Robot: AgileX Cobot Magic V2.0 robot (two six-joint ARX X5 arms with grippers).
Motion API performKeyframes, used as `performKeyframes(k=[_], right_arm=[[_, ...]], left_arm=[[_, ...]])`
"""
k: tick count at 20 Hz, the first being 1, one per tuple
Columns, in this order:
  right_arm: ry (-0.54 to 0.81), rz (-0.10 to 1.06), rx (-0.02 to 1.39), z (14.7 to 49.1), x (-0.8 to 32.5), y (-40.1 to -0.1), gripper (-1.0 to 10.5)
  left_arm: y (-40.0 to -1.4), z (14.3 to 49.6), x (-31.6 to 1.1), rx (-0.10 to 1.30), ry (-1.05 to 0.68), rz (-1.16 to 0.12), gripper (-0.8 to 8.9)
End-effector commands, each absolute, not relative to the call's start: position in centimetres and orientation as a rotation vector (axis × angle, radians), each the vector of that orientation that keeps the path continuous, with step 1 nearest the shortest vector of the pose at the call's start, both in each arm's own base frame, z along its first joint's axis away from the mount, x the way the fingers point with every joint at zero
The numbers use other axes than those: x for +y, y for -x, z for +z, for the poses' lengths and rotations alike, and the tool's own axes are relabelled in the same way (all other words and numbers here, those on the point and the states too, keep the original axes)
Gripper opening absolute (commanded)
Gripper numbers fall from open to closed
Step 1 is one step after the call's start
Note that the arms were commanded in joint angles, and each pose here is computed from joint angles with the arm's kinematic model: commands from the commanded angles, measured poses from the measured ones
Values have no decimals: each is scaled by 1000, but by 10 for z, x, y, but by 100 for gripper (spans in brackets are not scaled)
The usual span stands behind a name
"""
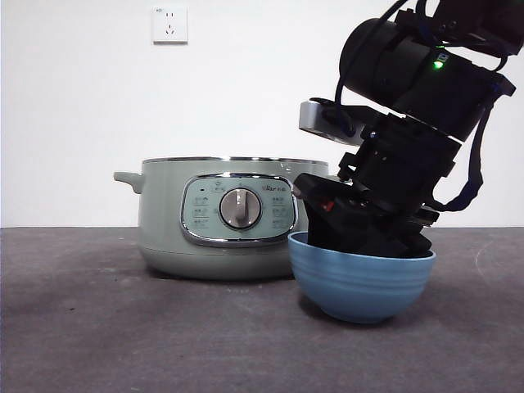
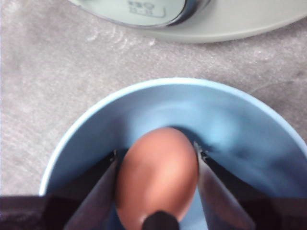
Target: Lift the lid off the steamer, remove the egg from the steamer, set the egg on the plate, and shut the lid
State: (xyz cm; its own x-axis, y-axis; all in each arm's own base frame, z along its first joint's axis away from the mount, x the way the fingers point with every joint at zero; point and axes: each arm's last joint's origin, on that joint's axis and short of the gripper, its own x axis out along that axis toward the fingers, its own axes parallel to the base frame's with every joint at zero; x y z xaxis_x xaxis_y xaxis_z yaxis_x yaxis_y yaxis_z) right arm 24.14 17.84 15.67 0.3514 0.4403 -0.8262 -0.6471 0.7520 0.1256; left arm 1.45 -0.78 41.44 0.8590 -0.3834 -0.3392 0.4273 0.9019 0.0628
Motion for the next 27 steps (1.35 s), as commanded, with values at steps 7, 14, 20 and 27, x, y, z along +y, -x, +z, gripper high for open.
performKeyframes(k=[7, 14, 20, 27], right_arm=[[244, 719, 1013, 150, 179, -238, 442], [211, 736, 878, 188, 174, -231, 442], [148, 752, 676, 252, 153, -202, 441], [27, 748, 513, 312, 103, -134, 441]], left_arm=[[-12, 420, -7, 269, -132, -426, -8], [-12, 420, -7, 268, -131, -428, -8], [-21, 424, -10, 254, -129, -432, -8], [-85, 440, -34, 191, -105, -539, -8]])
